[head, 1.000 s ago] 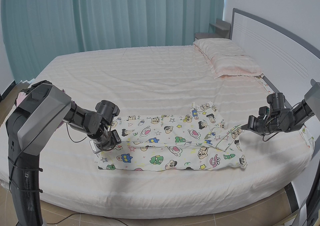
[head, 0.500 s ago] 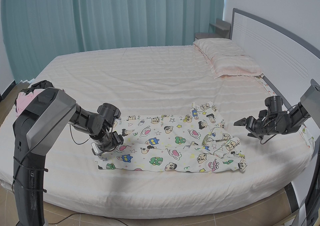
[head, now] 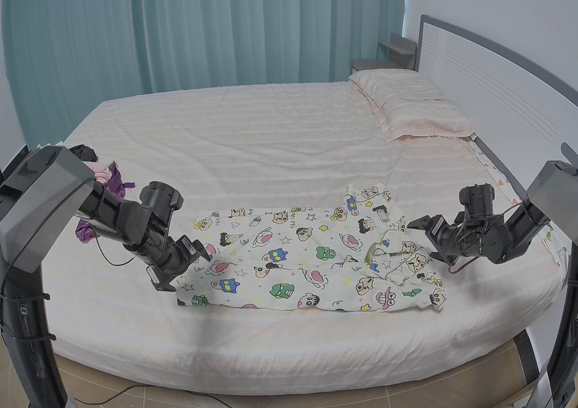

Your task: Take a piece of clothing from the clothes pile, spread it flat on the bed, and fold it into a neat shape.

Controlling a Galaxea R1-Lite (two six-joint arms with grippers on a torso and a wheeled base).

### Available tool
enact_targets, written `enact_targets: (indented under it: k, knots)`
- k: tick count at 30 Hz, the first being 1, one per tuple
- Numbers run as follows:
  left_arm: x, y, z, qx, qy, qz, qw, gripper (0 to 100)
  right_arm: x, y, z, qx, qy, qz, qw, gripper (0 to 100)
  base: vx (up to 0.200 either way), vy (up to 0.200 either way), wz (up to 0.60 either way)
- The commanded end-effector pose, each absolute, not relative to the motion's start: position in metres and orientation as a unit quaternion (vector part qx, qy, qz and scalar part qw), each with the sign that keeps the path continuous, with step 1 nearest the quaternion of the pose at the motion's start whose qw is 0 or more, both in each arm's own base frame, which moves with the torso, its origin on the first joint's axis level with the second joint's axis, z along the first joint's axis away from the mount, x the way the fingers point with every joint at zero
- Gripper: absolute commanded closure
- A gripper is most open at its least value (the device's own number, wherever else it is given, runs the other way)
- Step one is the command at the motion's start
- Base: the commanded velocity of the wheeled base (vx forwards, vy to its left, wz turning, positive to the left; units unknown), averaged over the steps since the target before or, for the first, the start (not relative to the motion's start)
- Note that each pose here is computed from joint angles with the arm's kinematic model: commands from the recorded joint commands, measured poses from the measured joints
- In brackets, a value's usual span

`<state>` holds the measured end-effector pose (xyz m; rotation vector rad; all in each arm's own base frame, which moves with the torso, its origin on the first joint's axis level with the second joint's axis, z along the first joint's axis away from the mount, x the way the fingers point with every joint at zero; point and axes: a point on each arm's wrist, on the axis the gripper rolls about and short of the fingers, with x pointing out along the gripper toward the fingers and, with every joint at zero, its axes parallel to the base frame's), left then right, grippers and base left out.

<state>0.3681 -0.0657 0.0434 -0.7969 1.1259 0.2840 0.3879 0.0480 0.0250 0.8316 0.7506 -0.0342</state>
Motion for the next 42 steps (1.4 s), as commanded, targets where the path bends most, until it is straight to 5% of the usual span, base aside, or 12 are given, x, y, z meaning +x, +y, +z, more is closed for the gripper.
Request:
enact_targets:
  k: [1,8,13,24,25,42]
  knots:
    - [0.319,-0.056,0.059,-0.427,0.485,0.103,0.757,0,0.388,0.082,-0.004,0.369,0.374,-0.038,0.85,0,0.0,0.0,0.0]
    - [0.3,-0.053,0.055,-0.439,0.471,0.088,0.76,0,0.383,0.09,-0.006,0.351,0.345,-0.097,0.865,0,0.0,0.0,0.0]
    - [0.295,-0.058,0.048,-0.437,0.479,0.076,0.757,0,0.38,0.087,-0.012,0.395,0.339,-0.135,0.843,0,0.0,0.0,0.0]
    - [0.293,-0.061,0.038,-0.444,0.49,0.05,0.748,0,0.382,0.088,-0.015,0.405,0.312,-0.124,0.85,0,0.0,0.0,0.0]
    - [0.293,-0.062,0.037,-0.443,0.491,0.05,0.748,0,0.382,0.088,-0.017,0.405,0.312,-0.125,0.85,100,0.0,0.0,0.0]
    - [0.293,-0.062,0.035,-0.441,0.494,0.052,0.748,0,0.372,0.085,0.0,0.4,0.295,-0.135,0.857,100,0.0,0.0,0.0]
